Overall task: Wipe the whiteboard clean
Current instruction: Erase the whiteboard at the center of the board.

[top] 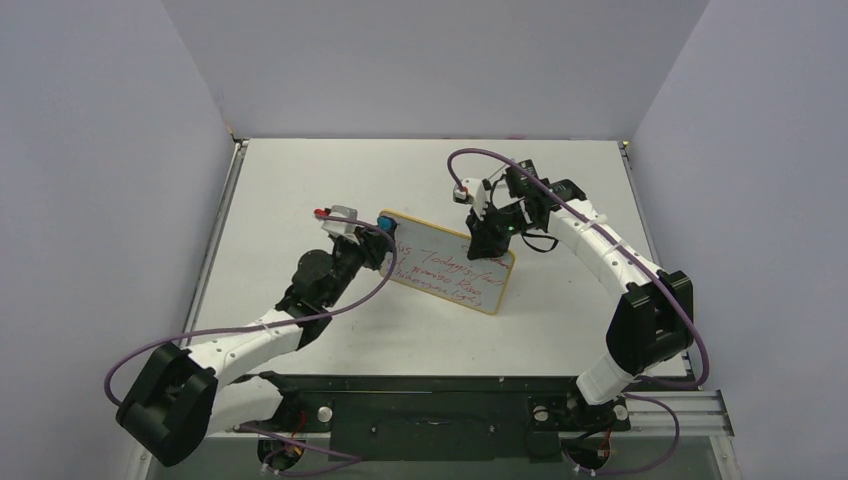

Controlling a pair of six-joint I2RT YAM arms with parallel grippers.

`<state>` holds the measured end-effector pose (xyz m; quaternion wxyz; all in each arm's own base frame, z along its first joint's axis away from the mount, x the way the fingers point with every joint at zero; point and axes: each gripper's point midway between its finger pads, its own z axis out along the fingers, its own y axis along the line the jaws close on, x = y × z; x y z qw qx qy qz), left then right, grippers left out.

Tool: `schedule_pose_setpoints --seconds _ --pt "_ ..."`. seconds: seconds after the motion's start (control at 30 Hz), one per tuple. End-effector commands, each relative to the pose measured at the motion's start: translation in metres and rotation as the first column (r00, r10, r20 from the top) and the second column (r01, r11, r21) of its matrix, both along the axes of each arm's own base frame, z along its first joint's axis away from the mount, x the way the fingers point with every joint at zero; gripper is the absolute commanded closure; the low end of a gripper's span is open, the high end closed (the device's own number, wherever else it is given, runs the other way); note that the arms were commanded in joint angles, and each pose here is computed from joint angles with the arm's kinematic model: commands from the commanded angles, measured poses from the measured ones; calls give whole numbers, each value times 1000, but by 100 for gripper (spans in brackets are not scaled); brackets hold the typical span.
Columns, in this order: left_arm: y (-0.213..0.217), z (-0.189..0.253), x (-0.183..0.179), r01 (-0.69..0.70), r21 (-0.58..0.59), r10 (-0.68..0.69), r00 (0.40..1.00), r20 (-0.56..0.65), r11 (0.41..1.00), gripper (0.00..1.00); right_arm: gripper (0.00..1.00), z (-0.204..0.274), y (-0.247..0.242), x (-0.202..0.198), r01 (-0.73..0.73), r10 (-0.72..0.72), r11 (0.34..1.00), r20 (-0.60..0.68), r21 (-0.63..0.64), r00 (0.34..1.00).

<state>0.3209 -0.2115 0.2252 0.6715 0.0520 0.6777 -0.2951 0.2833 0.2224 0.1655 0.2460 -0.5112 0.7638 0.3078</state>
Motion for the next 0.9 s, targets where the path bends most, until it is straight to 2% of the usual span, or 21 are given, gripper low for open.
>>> schedule_pose_setpoints --seconds 0.0,0.23,0.53,0.67,0.87 --pt "-25 -6 -3 70 -10 -70 997 -13 997 100 100 -33 -15 -15 -37 29 993 -73 -116 997" --pt "-57 -26 9 80 19 -79 996 -48 997 100 100 -32 -15 -16 -39 31 993 -73 -114 997" --pt "-120 -22 -1 174 32 -173 985 -29 984 100 100 -33 -14 -17 -42 34 993 -75 -114 997" --pt "-105 -20 7 95 56 -94 995 -20 994 100 100 -32 -14 -16 -41 33 993 -71 -112 997" --pt "-43 -27 33 -116 71 119 992 -40 991 100 100 -32 -14 -17 -44 36 993 -73 -111 997"
